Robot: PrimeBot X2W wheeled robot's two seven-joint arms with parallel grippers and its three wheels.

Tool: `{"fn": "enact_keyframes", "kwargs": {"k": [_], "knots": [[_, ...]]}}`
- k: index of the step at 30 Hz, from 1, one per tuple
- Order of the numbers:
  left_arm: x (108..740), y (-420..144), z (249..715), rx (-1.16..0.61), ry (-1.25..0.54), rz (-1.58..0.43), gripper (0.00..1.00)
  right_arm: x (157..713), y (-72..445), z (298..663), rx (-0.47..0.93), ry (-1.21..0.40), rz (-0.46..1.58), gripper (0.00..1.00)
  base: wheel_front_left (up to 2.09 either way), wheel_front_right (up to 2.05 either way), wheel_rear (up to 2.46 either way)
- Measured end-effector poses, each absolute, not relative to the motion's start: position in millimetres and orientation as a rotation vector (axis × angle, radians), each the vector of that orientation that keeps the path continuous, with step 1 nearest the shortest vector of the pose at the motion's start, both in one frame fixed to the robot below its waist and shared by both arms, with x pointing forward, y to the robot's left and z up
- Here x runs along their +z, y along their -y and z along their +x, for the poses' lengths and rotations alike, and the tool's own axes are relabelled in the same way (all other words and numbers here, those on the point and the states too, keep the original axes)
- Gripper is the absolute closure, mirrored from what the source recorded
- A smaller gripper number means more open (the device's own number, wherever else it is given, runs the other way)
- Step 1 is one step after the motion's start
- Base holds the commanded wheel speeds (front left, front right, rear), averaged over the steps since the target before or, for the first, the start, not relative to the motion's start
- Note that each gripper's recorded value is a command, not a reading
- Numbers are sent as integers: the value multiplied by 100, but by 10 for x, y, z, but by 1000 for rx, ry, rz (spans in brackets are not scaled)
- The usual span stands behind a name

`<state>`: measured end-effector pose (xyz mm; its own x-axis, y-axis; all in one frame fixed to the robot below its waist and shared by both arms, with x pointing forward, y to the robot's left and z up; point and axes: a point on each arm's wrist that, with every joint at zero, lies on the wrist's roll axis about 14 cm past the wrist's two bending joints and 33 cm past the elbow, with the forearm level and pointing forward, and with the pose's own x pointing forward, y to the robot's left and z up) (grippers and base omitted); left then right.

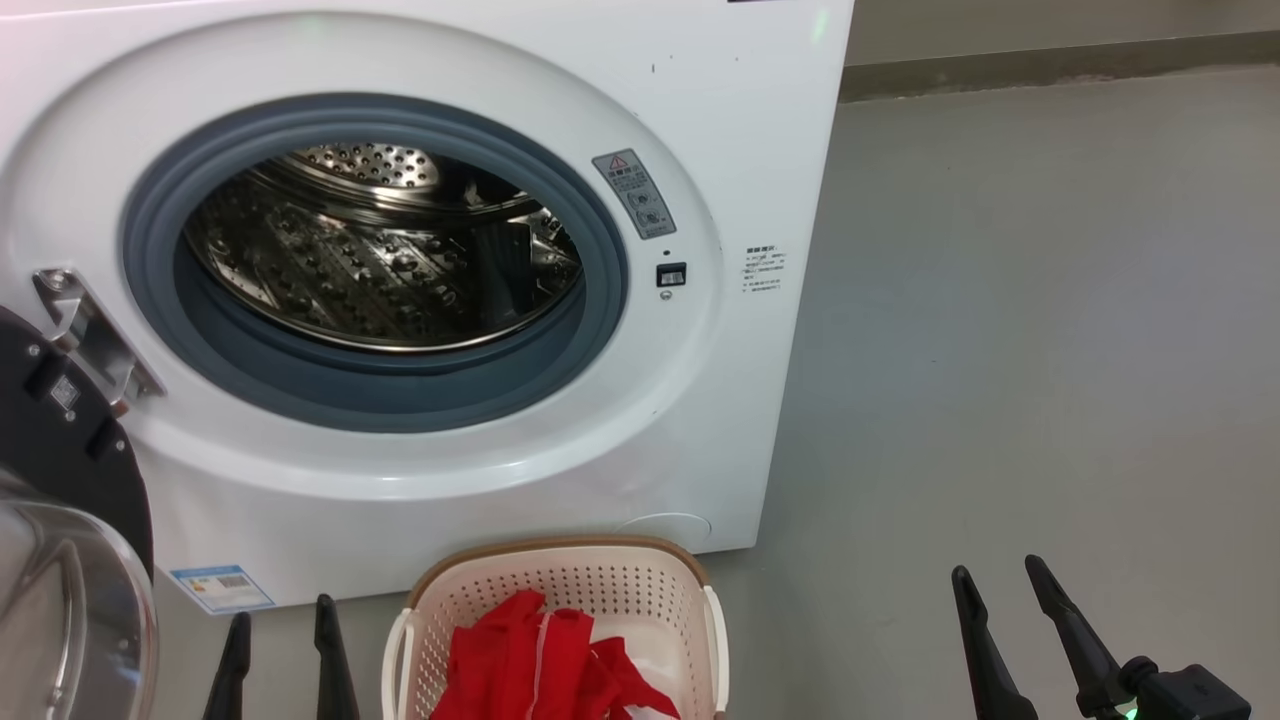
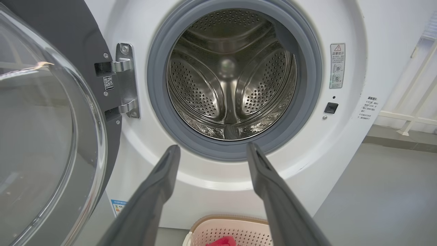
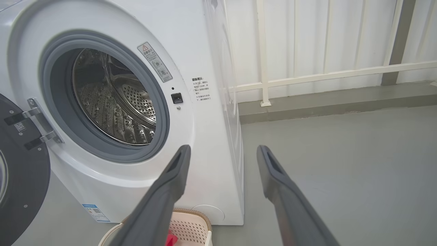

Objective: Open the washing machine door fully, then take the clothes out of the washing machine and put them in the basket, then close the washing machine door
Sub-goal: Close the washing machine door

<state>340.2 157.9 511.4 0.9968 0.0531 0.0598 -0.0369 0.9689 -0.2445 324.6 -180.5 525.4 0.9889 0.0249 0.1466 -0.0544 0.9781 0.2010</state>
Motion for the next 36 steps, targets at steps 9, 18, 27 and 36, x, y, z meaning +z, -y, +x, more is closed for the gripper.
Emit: {"fn": "enact_keyframes", "kwargs": {"k": [9,18,27,36], "knots": [[5114,-1618,3390,54,69,-238,0,5257,1770,3270,52,143,207,0,-100,194,-94],[5109,-1639,3384,61,69,-231,0,5210,1748,3265,57,127,209,0,-70,75,-5],[5098,-1650,3370,60,67,-229,0,5199,1711,3292,69,122,210,0,0,0,0],[5086,-1638,3360,50,64,-231,0,5203,1684,3297,78,122,211,0,0,0,0]]}}
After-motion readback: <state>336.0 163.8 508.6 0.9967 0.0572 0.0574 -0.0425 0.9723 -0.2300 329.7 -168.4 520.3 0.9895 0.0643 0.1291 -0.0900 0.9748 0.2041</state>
